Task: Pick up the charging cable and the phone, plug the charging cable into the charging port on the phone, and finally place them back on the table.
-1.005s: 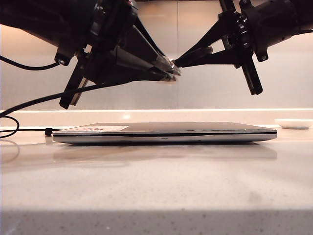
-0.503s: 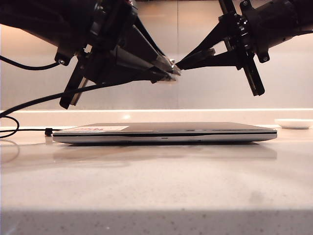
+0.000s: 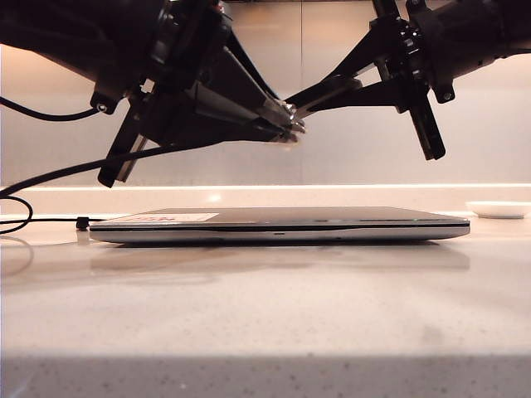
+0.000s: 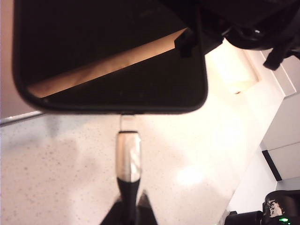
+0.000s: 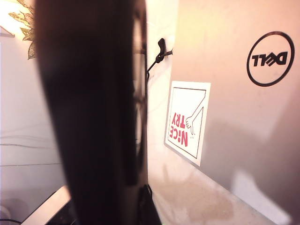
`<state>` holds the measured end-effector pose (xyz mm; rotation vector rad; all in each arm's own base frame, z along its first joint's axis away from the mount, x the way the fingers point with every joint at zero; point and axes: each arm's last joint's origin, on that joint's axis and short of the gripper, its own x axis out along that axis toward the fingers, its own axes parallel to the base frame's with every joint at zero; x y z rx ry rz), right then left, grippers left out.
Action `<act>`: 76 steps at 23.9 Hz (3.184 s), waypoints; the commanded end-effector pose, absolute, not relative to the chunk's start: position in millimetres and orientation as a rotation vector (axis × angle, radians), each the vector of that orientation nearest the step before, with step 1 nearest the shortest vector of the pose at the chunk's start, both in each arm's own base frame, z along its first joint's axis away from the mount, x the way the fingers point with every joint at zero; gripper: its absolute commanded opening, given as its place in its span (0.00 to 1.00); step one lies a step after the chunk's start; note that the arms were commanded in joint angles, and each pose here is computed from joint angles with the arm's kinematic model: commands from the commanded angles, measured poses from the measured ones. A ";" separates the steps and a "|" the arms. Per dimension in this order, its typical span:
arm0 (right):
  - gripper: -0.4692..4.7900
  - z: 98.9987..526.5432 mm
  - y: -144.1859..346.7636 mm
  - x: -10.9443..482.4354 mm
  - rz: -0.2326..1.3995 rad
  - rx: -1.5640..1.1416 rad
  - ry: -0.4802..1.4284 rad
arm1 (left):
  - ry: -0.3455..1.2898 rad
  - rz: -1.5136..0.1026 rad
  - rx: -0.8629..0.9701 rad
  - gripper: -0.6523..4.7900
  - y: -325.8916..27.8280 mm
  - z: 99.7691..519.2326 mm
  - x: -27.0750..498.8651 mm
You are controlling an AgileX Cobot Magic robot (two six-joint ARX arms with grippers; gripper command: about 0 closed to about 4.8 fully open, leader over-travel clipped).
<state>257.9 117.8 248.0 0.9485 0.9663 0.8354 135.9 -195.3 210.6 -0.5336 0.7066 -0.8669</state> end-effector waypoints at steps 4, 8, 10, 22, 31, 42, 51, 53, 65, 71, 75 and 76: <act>0.08 256.2 118.6 258.3 0.894 0.912 0.910 | 0.689 -0.878 -0.539 0.11 -195.7 213.3 135.9; 0.08 256.1 118.4 258.7 0.881 0.904 0.897 | 0.689 -0.878 -0.539 0.11 -195.7 213.3 135.9; 0.08 256.1 118.4 258.7 0.882 0.901 0.896 | 0.689 -0.878 -0.539 0.11 -195.7 213.3 135.9; 0.08 255.2 119.3 257.2 0.920 0.868 0.902 | 0.689 -0.878 -0.539 0.11 -195.7 213.3 135.9; 0.08 251.0 120.7 255.3 0.888 0.841 0.921 | 0.689 -0.878 -0.539 0.11 -195.7 213.3 135.9; 0.08 248.0 124.1 252.2 0.855 0.868 0.975 | 0.685 -0.880 -0.540 0.11 -195.8 213.7 136.0; 0.08 246.7 124.1 251.7 0.834 0.877 0.990 | 0.672 -0.886 -0.548 0.11 -196.1 215.1 136.3; 0.08 246.8 124.1 251.7 0.826 0.901 1.004 | 0.672 -0.886 -0.548 0.11 -196.1 215.1 136.3; 0.08 248.0 127.1 250.4 0.846 0.902 1.007 | 0.665 -0.890 -0.543 0.11 -196.2 215.5 136.4; 0.08 248.5 127.4 249.7 0.893 0.863 0.993 | 0.656 -0.895 -0.526 0.11 -196.2 215.4 136.4; 0.08 248.7 127.8 248.7 0.929 0.860 1.008 | 0.656 -0.895 -0.526 0.11 -196.2 215.5 136.5; 0.08 248.2 127.7 248.4 0.916 0.879 1.026 | 0.656 -0.895 -0.526 0.11 -196.2 215.5 136.5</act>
